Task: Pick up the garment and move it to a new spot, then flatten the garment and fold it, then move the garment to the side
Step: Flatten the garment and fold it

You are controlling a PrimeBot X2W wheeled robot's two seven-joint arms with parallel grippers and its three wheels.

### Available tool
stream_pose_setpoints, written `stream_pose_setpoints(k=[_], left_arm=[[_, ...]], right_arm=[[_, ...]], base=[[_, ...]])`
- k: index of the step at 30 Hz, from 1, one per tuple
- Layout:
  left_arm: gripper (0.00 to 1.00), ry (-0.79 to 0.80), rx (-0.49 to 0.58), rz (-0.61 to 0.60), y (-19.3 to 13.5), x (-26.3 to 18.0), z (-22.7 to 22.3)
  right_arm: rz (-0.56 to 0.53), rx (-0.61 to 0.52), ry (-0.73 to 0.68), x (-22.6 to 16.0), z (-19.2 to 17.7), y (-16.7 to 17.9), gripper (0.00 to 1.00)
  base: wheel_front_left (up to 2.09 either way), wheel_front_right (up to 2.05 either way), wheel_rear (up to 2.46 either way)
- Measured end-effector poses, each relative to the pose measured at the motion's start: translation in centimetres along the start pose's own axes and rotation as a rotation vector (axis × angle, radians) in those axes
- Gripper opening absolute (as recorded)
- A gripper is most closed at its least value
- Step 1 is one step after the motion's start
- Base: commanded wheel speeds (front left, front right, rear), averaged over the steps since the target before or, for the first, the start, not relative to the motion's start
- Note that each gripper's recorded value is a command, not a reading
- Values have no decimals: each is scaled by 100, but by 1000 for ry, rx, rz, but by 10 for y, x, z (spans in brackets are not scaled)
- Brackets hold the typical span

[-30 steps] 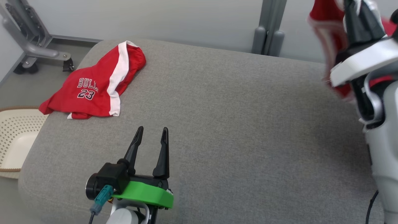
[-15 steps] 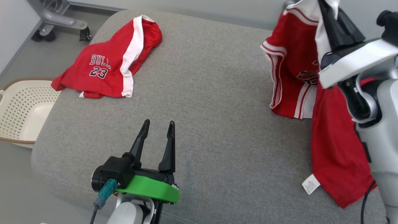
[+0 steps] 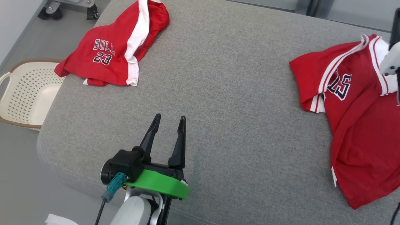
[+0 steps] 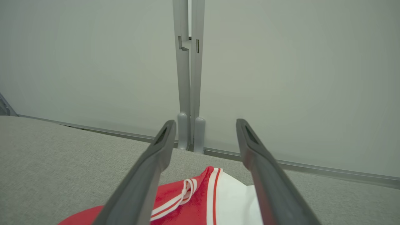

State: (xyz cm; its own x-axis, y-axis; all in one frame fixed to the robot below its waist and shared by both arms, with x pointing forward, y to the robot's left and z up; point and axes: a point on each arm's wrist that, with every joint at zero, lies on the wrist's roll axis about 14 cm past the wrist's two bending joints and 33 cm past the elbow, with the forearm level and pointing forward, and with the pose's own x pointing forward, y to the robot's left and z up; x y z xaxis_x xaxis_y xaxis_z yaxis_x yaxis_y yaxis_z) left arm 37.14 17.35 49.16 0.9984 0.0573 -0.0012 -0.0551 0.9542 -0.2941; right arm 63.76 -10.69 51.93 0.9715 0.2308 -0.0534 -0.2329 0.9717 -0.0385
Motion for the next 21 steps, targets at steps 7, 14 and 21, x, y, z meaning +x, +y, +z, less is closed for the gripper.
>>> stream_pose_setpoints(k=[7,14,21], left_arm=[[100,-2,5,10,4,3,0],[100,-58,31,-13,-1,9,17],[100,-109,54,-65,-16,12,32]], right_arm=[[29,23,-18,-4,-6,21,100],[93,62,-159,-25,33,47,100],[121,66,-314,-87,62,47,100]], base=[[0,0,0],[0,0,0],[0,0,0]])
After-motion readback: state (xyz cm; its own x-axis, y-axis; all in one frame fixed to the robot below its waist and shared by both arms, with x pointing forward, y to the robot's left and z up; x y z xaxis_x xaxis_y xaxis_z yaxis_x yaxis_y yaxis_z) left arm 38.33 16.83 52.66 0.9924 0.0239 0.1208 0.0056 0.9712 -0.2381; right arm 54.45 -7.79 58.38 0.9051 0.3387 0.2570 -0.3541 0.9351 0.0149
